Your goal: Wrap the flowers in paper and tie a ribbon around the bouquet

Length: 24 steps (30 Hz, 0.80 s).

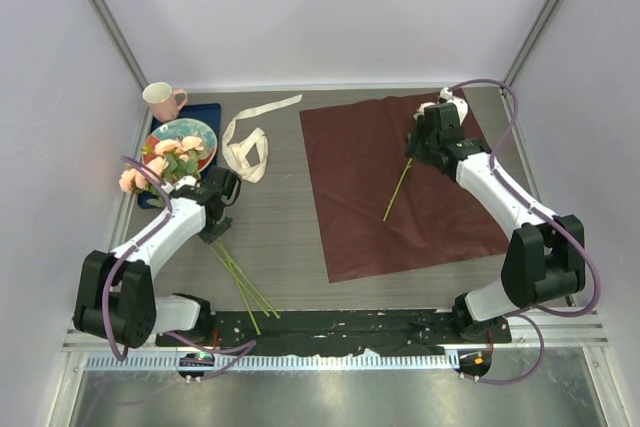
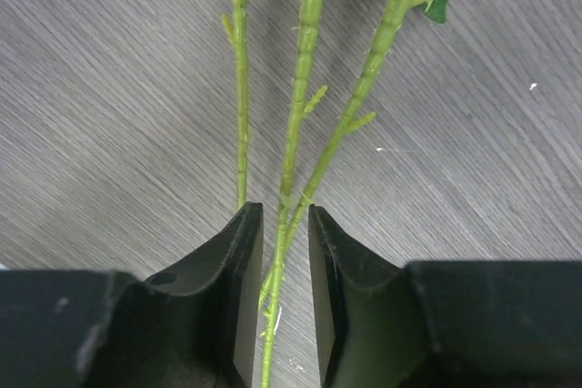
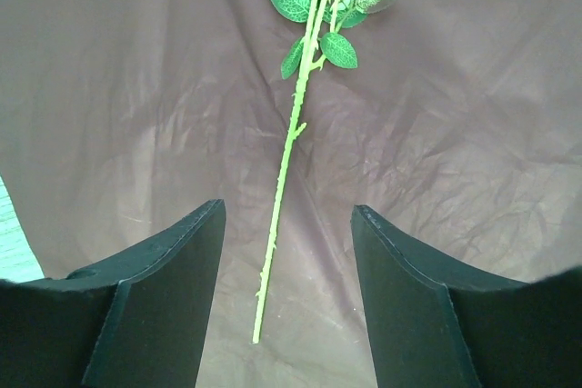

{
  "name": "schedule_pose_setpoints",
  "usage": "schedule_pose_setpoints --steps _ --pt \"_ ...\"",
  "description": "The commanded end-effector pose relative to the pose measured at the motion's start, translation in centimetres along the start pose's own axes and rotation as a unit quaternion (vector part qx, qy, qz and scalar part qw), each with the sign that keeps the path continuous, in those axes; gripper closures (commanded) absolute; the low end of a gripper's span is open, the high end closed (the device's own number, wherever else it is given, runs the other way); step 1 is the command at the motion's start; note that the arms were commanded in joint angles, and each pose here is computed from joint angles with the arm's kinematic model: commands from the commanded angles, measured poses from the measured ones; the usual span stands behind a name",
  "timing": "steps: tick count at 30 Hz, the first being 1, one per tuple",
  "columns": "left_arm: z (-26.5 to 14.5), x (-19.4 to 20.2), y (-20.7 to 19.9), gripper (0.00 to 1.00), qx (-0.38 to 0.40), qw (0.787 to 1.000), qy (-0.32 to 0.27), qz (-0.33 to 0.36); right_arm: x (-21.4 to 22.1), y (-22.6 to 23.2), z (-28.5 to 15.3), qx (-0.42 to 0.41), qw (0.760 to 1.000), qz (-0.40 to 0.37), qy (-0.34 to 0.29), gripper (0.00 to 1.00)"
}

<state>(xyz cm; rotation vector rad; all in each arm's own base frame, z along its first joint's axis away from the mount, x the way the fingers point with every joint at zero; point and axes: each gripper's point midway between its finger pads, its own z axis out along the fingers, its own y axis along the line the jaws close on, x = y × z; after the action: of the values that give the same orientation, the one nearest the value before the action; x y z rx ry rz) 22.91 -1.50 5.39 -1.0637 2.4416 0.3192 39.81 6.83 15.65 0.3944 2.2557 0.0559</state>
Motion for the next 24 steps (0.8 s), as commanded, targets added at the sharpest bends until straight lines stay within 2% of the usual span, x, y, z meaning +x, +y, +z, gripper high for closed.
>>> schedule_pose_setpoints --steps 1,9,14,24 --pt "0.5 -1.1 0.3 0.65 -0.009 0.999 -0.032 -0.017 -1.7 0.7 -1.8 -0.017 0.999 -0.001 -0.036 0.36" --pt "1.2 -0.3 0.2 0.67 -0.008 0.999 -0.022 -0.031 -1.2 2.6 -2.3 -0.028 0.999 -0.02 -0.036 0.37" --pt "1.2 -0.5 0.3 0.77 -0.008 0.999 -0.028 -0.038 -1.1 3.3 -2.8 -0.036 0.998 -0.02 -0.038 0.37" --pt "1.4 -0.1 0.2 0.78 0.003 0.998 -0.029 -0.049 -0.7 4.7 -3.5 -0.048 0.998 -0.029 -0.037 0.37"
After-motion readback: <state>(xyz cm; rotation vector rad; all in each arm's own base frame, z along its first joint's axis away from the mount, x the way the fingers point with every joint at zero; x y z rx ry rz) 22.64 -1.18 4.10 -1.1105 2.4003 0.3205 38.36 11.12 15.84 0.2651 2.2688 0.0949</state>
